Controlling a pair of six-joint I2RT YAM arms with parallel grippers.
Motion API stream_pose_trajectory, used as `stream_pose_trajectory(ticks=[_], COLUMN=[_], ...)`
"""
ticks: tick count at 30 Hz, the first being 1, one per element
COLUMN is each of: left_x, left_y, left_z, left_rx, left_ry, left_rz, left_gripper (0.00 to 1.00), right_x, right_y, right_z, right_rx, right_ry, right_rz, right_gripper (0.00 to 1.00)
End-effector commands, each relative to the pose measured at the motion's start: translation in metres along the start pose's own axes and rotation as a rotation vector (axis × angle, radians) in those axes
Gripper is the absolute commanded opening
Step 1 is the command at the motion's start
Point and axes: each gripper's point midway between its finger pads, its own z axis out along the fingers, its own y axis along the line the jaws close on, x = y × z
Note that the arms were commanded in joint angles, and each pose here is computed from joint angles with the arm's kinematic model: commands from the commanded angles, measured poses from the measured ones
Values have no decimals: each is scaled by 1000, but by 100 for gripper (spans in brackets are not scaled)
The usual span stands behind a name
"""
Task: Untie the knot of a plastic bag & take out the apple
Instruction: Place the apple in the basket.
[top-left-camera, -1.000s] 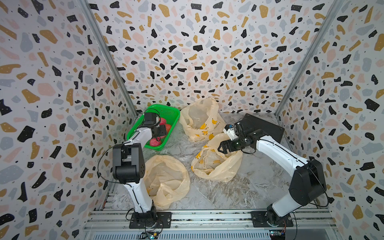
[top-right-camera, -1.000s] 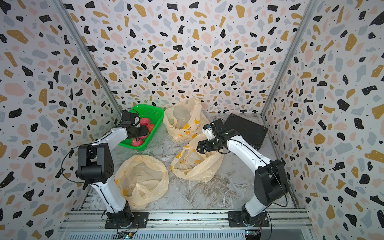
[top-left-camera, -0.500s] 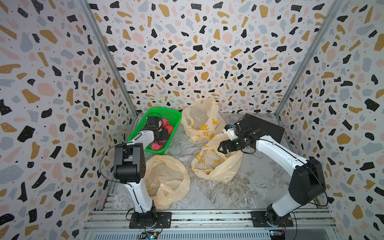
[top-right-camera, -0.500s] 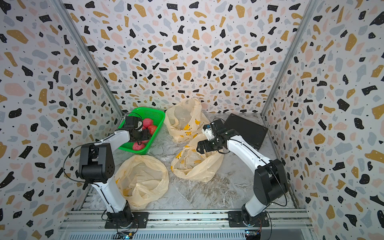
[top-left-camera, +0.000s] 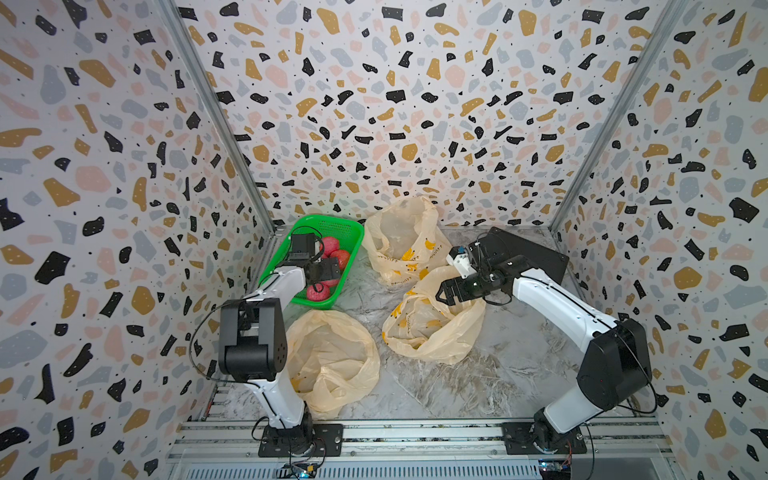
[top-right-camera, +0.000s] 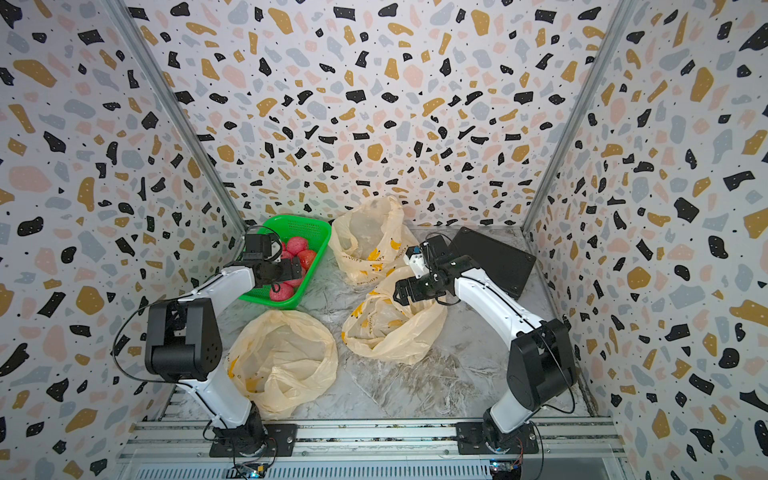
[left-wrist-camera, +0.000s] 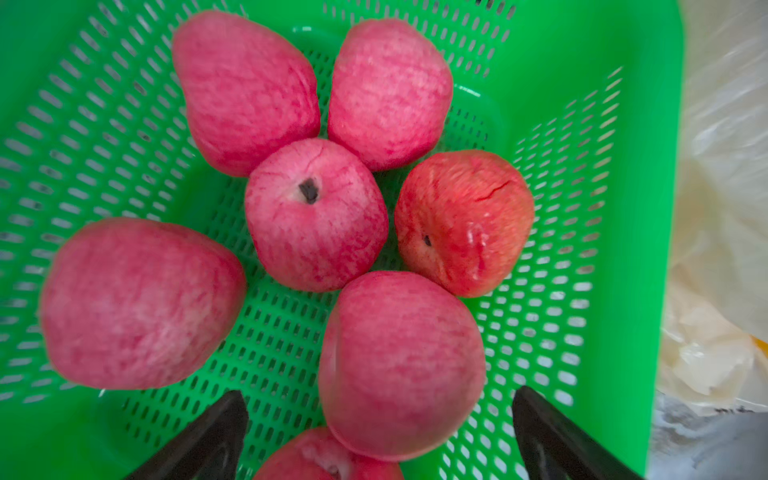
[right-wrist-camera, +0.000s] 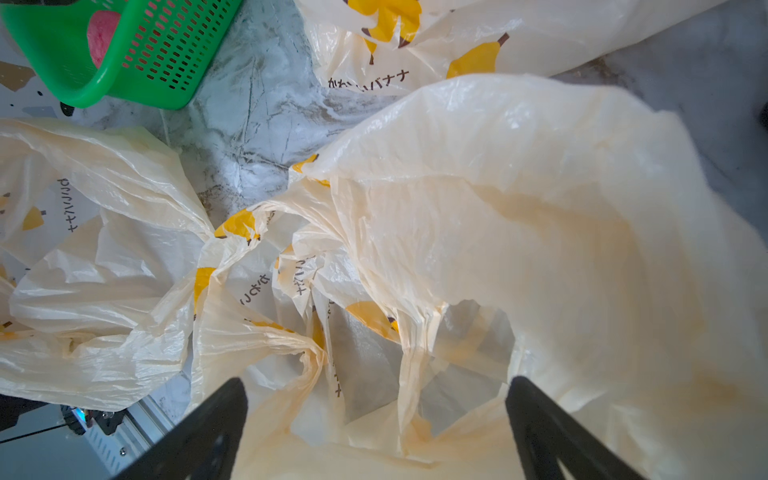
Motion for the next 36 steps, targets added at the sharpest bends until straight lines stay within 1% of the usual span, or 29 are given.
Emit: stream_pose_trajectory(ticks=[1,4,7,11,13,17,20,23,25,27,29,32,34,36], left_x=[-27,-40,-55,-82,-91,-108,-106,-89,-71,-49,-17,15,29,41], left_y=[-2,-9,-10,-14,-17,-27,-38,-43,-45,-47,-39,-26,-19,-7], left_z=[-27,-50,-79,-127,-149,-208,-248,-271,-279,-279,-263,-244,-228,-211], left_rx=[-3,28,29,40,53,94,155,199,206,210,175,116,81,17], left_ry=[-108,-165,-233,-351,-383,-481,-507,-518,-516,-489,-420,-367,-384,-395], left_rz=[41,54,58,67,70,74,67,22,11,8,-9,-17,5,27], left_gripper=[99,99,99,99,99,99,99,99,99,99,99,99,99,99], right_x=[-9,-15,-23,-37,-42,-49,-50,-48,-45,-40,-32,-17,-8,-2], right_y=[-1,-6,-8,-8,-9,-15,-28,-52,-71,-86,-106,-140,-155,-166], right_z=[-22,-32,-44,-63,-71,-87,-99,-108,-113,-115,-111,-102,-92,-83], right_rx=[37,51,59,58,59,71,126,201,270,315,376,432,441,460], right_ry=[-24,-50,-80,-133,-154,-197,-237,-301,-344,-394,-458,-502,-512,-534], right_rz=[-11,-2,4,4,14,46,79,135,172,189,212,308,352,356], right_gripper=[99,99,99,99,100,99,99,99,99,99,100,99,99,99])
